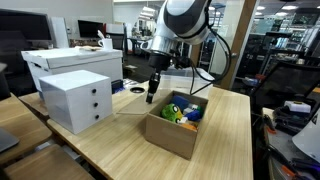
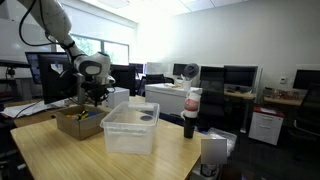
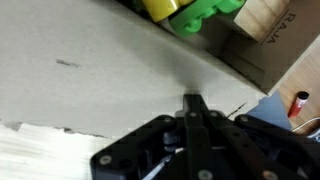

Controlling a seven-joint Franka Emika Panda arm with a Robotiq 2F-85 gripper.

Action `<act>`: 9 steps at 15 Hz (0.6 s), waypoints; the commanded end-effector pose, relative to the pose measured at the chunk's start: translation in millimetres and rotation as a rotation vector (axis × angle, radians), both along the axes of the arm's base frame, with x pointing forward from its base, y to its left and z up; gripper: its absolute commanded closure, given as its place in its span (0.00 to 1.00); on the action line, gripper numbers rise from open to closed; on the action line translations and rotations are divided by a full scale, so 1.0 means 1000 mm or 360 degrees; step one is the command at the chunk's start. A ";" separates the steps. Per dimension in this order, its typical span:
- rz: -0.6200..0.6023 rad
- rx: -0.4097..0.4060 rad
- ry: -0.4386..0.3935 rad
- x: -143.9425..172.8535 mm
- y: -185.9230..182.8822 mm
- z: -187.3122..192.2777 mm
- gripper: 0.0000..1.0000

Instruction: Open the cardboard box lid

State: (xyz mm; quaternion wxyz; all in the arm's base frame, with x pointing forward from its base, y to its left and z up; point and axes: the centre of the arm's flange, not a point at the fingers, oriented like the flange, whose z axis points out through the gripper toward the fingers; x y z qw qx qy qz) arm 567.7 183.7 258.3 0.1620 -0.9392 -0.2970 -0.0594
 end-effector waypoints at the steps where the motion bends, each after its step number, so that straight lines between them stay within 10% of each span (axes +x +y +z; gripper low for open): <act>1: 0.0006 -0.0033 0.0029 0.002 -0.009 -0.011 0.98; 9: 0.0061 -0.0179 0.0065 -0.007 -0.026 0.028 0.97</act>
